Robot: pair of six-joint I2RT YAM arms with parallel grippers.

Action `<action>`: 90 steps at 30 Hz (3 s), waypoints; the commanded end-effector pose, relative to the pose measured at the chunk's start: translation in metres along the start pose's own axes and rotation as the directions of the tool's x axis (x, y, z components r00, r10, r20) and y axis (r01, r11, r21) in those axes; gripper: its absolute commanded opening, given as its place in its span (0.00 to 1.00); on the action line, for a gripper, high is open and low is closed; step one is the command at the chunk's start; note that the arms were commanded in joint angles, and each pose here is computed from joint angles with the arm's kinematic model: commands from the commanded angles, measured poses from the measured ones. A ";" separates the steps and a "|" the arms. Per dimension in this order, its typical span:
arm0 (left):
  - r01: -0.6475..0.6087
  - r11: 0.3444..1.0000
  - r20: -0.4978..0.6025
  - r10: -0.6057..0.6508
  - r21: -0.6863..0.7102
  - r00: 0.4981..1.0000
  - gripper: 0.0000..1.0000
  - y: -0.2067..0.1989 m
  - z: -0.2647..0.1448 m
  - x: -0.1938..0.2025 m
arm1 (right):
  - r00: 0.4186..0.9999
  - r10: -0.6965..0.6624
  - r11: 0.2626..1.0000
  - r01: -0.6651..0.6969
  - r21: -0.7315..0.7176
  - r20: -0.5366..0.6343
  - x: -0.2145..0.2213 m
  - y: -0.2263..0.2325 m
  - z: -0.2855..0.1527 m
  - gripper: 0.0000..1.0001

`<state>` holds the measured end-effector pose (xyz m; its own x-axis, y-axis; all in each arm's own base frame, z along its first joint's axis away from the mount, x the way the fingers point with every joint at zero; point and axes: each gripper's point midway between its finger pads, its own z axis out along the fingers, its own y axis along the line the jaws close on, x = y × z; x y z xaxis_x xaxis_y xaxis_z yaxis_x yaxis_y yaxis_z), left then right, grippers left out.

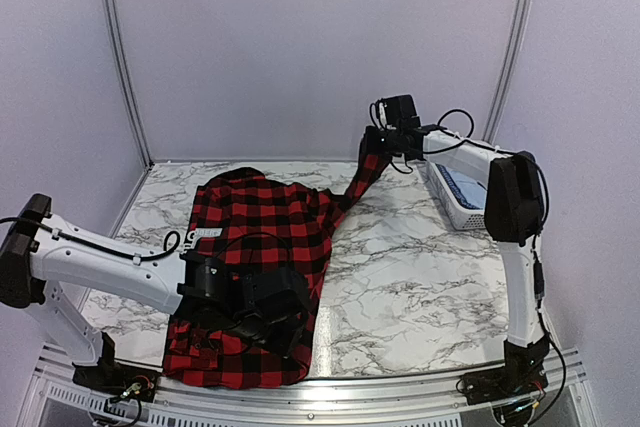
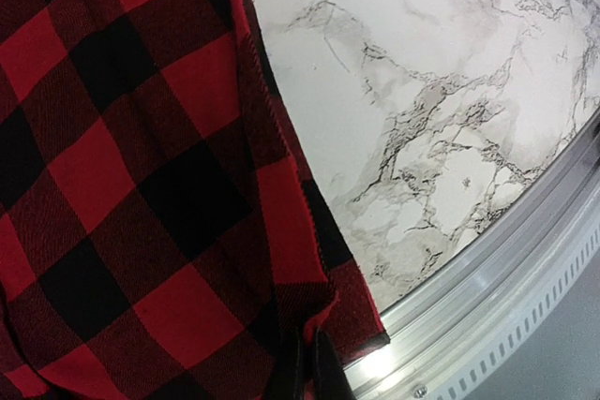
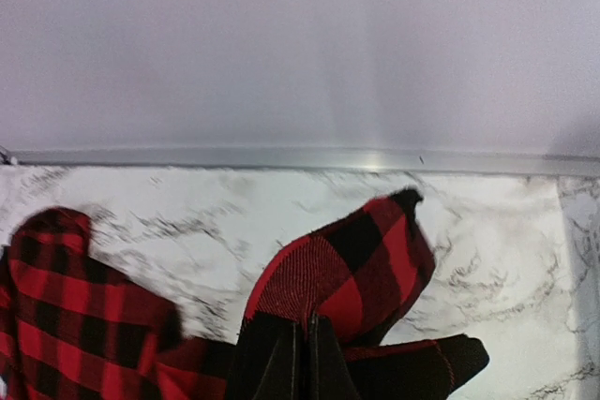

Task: Fold and stack the long sleeve shirts
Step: Pick up the 1/3-folded shirt from the center of the board, then fold the 1/3-folded shirt at the center of the board.

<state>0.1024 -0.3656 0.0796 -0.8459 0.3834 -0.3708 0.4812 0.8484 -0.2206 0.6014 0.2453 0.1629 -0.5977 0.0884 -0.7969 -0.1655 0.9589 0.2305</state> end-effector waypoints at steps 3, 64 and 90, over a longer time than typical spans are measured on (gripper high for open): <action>0.145 0.986 0.037 -0.148 0.089 0.988 0.00 0.007 -0.008 0.004 | 0.964 0.085 0.960 -0.011 -0.280 0.254 -0.077 0.106 -0.059 0.00; 0.403 0.915 -0.036 -0.402 0.015 0.915 0.00 0.091 -0.021 0.100 | 0.944 0.322 0.210 0.010 -0.978 0.079 -0.008 0.377 -0.144 0.00; 0.454 0.890 -0.007 -0.454 -0.039 0.891 0.05 0.112 -0.018 0.111 | 0.952 0.304 0.177 -0.035 -0.984 0.021 0.018 0.382 -0.145 0.00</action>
<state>0.0581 -0.2331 0.0357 -0.9767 -0.0352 -0.2118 0.0468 0.9278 -0.3700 0.4301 0.5705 0.3072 -0.6072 0.3829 -0.6962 -0.7697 -0.0658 0.6350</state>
